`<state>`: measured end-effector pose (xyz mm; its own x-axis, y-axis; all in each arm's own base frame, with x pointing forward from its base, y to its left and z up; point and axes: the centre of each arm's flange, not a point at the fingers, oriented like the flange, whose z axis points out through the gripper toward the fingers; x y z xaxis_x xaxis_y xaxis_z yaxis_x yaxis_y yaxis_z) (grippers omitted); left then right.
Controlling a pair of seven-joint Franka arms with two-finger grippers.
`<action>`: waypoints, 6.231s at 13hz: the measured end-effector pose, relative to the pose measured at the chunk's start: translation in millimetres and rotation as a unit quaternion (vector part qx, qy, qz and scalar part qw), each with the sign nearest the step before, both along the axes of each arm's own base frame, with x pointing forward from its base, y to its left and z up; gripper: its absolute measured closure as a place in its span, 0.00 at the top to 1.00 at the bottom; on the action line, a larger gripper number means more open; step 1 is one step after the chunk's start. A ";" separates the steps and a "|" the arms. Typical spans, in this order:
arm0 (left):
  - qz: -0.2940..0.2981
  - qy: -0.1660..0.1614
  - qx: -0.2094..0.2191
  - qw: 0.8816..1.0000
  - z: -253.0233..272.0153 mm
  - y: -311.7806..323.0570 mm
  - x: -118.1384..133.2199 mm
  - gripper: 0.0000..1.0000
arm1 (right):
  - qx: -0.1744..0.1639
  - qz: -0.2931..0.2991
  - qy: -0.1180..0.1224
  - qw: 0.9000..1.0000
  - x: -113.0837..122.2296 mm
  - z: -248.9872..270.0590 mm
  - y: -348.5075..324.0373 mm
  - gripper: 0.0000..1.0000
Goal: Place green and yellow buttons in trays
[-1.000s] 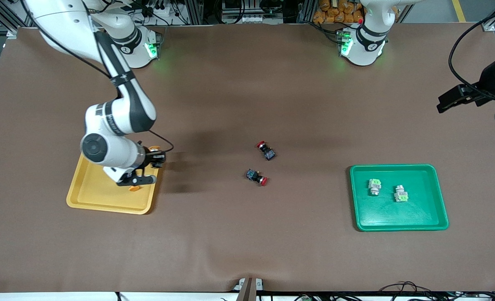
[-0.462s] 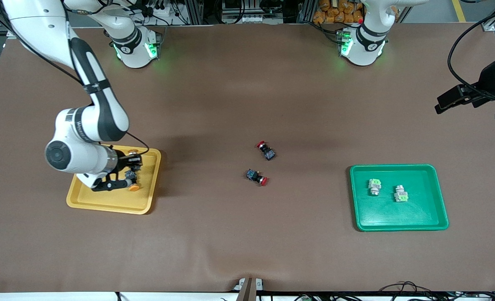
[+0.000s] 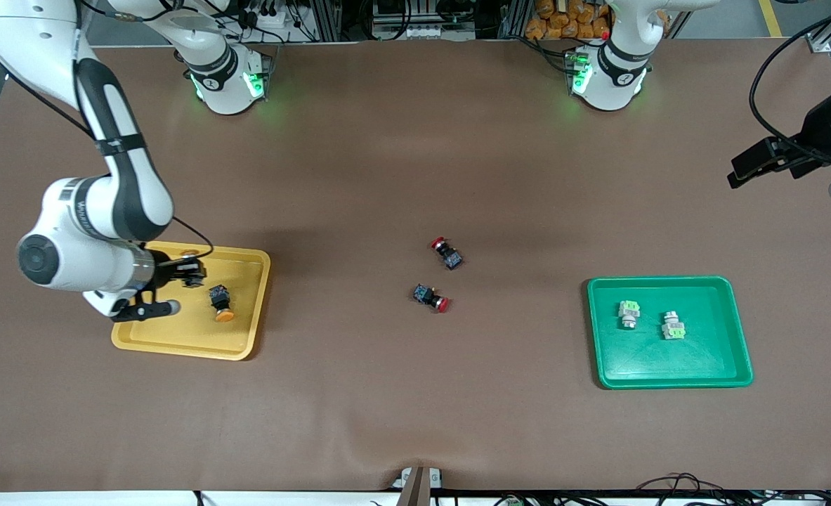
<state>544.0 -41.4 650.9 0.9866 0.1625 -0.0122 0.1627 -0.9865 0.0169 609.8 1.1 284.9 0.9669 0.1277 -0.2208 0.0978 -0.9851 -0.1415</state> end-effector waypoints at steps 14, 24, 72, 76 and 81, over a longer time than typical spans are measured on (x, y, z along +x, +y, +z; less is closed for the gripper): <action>0.004 -0.006 -0.010 1.000 -17.6 4.3 -4.8 1.00 | -0.013 0.012 -0.009 1.000 4.1 -99.3 -44.3 0.35; 0.002 -0.006 -0.010 1.000 -17.8 5.4 -6.1 1.00 | -0.009 0.044 -0.025 0.999 7.0 -106.1 -44.7 0.59; 0.000 -0.004 -0.010 1.000 -19.9 2.4 -6.5 1.00 | -0.028 0.037 -0.043 0.998 -29.0 299.1 -5.5 1.00; -0.001 -0.004 -0.010 1.000 -20.0 2.3 -6.5 1.00 | -0.029 0.030 -0.047 0.998 -52.2 269.9 -9.4 1.00; -0.001 -0.004 -0.010 1.000 -20.0 2.2 -6.5 1.00 | -0.029 0.029 -0.052 0.998 -73.9 266.6 -9.5 1.00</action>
